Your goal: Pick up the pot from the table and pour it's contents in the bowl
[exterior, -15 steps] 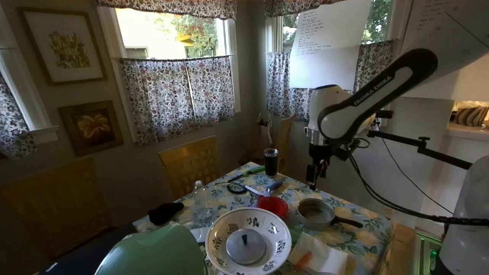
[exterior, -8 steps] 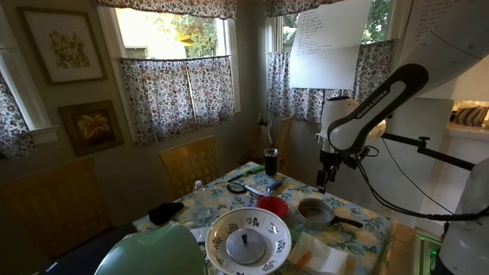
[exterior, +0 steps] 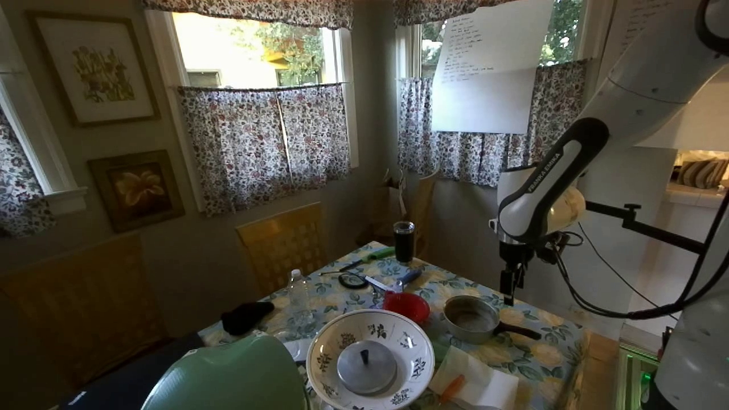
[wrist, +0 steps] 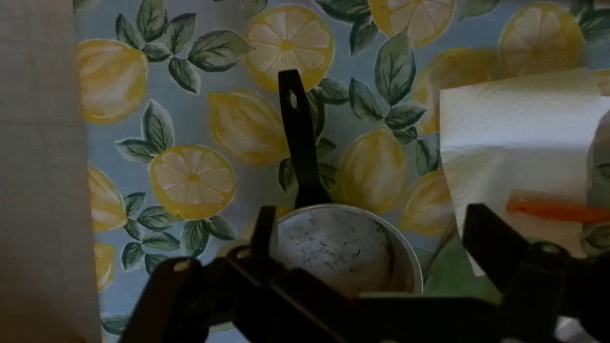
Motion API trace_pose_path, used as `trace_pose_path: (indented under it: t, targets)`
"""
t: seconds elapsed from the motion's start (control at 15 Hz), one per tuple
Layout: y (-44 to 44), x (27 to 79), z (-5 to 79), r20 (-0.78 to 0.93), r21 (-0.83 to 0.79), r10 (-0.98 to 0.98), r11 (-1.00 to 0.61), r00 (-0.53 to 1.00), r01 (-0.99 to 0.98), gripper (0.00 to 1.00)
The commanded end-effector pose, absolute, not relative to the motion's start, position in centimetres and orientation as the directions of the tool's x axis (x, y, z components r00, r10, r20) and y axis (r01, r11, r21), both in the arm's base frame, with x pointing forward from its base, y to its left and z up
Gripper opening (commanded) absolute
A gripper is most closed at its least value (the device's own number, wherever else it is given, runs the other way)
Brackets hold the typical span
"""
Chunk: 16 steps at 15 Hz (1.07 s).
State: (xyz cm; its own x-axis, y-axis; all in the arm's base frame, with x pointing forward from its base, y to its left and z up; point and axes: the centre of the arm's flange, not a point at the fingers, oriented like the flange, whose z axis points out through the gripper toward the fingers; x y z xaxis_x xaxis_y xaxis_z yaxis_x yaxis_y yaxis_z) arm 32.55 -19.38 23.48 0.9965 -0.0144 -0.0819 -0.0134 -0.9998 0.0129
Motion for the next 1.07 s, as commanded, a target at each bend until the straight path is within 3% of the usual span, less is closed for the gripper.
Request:
trace_pose_path:
  t: [0.0,1.0]
  targets:
    - [-19.4,32.5,23.0,-0.089,0.012,-0.004,-1.0,0.996,-0.003,1.0]
    - [-20.7,32.8,18.6,-0.103,0.037,0.045,-0.998,0.994,0.049,1.0]
